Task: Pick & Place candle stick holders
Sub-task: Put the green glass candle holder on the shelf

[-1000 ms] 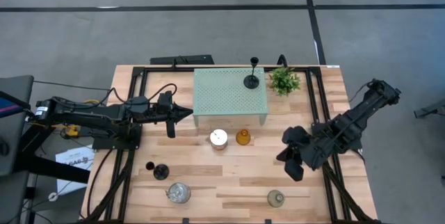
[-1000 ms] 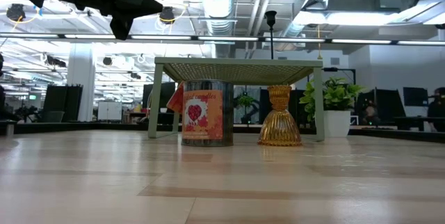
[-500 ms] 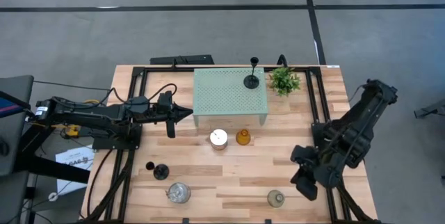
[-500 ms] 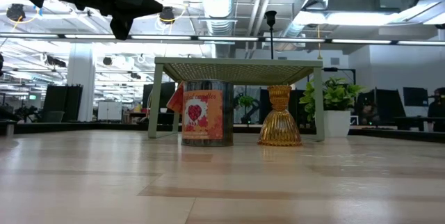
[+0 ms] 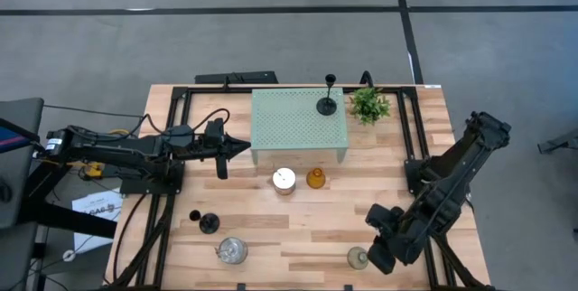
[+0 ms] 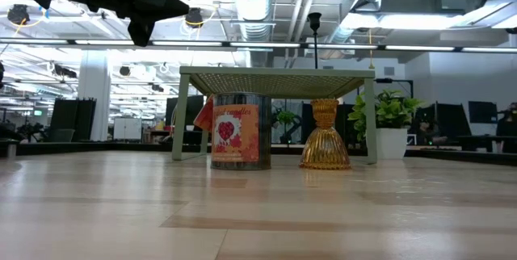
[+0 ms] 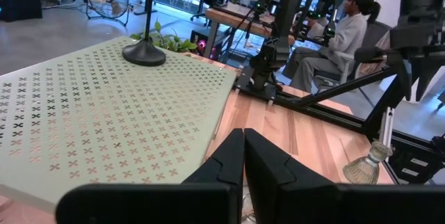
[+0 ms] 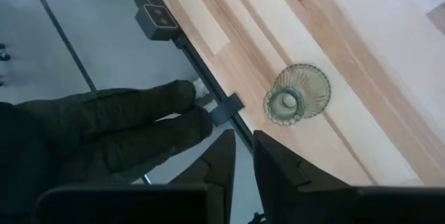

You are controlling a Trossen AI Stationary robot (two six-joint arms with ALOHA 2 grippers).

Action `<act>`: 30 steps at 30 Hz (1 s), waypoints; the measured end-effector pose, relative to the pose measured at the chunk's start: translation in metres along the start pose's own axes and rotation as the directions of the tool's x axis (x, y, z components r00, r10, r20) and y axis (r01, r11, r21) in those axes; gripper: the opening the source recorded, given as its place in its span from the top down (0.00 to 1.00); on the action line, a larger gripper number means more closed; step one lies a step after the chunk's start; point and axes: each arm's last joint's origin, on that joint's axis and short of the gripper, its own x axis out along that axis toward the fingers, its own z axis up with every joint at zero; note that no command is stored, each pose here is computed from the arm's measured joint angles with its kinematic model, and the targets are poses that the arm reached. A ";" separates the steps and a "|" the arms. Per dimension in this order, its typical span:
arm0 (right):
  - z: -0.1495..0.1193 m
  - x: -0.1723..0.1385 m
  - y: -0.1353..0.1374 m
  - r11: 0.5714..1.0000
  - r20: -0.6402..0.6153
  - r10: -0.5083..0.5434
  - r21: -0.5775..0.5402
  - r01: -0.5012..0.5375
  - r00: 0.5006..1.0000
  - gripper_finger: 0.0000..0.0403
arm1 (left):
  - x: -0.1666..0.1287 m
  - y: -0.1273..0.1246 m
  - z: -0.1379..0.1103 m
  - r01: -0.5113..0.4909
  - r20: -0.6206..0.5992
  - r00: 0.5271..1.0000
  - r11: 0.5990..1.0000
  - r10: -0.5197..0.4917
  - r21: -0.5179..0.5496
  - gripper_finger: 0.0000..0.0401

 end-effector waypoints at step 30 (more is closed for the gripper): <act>-0.004 0.055 -0.040 0.981 -0.075 -0.135 0.127 0.143 0.988 0.44 | 0.000 0.000 0.000 -0.001 -0.003 1.000 1.000 0.001 0.003 0.97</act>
